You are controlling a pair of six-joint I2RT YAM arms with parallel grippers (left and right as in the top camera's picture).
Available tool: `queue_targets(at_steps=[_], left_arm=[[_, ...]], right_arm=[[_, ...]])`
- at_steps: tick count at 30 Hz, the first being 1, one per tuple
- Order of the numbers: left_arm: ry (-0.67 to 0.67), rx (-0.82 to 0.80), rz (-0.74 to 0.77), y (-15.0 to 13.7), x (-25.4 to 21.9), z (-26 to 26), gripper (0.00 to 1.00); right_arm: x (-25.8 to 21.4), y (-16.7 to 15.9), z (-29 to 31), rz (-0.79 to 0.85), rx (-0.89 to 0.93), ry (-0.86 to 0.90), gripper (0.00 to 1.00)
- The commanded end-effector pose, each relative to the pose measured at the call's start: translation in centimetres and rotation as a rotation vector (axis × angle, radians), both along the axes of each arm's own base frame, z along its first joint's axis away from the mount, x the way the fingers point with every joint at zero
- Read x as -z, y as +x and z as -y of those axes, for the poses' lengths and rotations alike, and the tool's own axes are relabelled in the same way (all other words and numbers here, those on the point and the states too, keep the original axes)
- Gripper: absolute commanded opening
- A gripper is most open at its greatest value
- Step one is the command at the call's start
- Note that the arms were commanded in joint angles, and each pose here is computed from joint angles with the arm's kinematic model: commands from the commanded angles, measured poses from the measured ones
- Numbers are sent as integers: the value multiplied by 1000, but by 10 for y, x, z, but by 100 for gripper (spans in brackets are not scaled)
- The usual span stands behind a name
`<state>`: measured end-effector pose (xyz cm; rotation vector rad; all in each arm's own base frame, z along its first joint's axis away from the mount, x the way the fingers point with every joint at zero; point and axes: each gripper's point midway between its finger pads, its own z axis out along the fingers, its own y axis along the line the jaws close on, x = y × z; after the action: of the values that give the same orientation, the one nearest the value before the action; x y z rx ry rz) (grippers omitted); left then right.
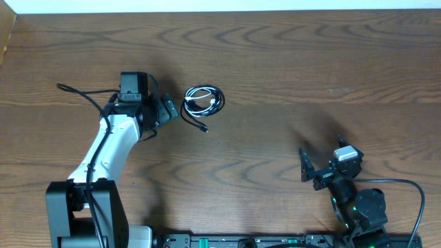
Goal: Untangle cables
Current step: 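Position the left gripper above the black and white cable coil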
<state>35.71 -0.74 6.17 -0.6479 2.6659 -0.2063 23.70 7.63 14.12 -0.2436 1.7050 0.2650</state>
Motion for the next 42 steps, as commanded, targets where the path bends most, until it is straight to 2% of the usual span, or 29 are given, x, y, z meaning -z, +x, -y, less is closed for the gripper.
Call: queue_targets(at_steps=[1, 3, 5, 6, 7, 8, 12, 13, 14, 16, 17, 18, 20, 21, 22, 42], left_arm=[[-15, -1, 20, 5, 1, 3, 91], [-15, -1, 40, 9, -1, 3, 84], [-15, 0, 54, 12, -2, 3, 69], [-15, 0, 56, 13, -3, 3, 57], [-15, 0, 58, 13, -3, 3, 31], [-15, 0, 61, 14, -3, 3, 9], [-33, 9, 75, 17, -5, 6, 8], [-45, 14, 79, 18, -6, 8, 8], [-62, 24, 82, 18, -6, 12, 13], [-85, 37, 87, 19, -7, 17, 42], [-88, 40, 87, 19, -7, 19, 53], [-95, 38, 81, 19, -6, 24, 70], [-97, 49, 69, 17, -3, 29, 83], [-97, 57, 62, 16, -1, 32, 94], [-97, 72, 50, 14, 2, 38, 98], [-97, 78, 47, 13, 2, 40, 98]], right_arm=[[2, 0, 0, 0, -2, -16, 99], [2, 0, 0, 0, -2, -16, 99], [2, 0, 0, 0, -2, -16, 99], [2, 0, 0, 0, -2, -16, 99], [2, 0, 0, 0, -2, -16, 99], [2, 0, 0, 0, -2, -16, 99], [2, 0, 0, 0, -2, -16, 99], [2, 0, 0, 0, -2, -16, 99], [2, 0, 0, 0, -2, -16, 99], [2, 0, 0, 0, -2, -16, 99], [2, 0, 0, 0, -2, -16, 99], [2, 0, 0, 0, -2, -16, 99], [2, 0, 0, 0, -2, -16, 99], [2, 0, 0, 0, -2, -16, 99], [2, 0, 0, 0, -2, -16, 99], [2, 0, 0, 0, -2, -16, 99]])
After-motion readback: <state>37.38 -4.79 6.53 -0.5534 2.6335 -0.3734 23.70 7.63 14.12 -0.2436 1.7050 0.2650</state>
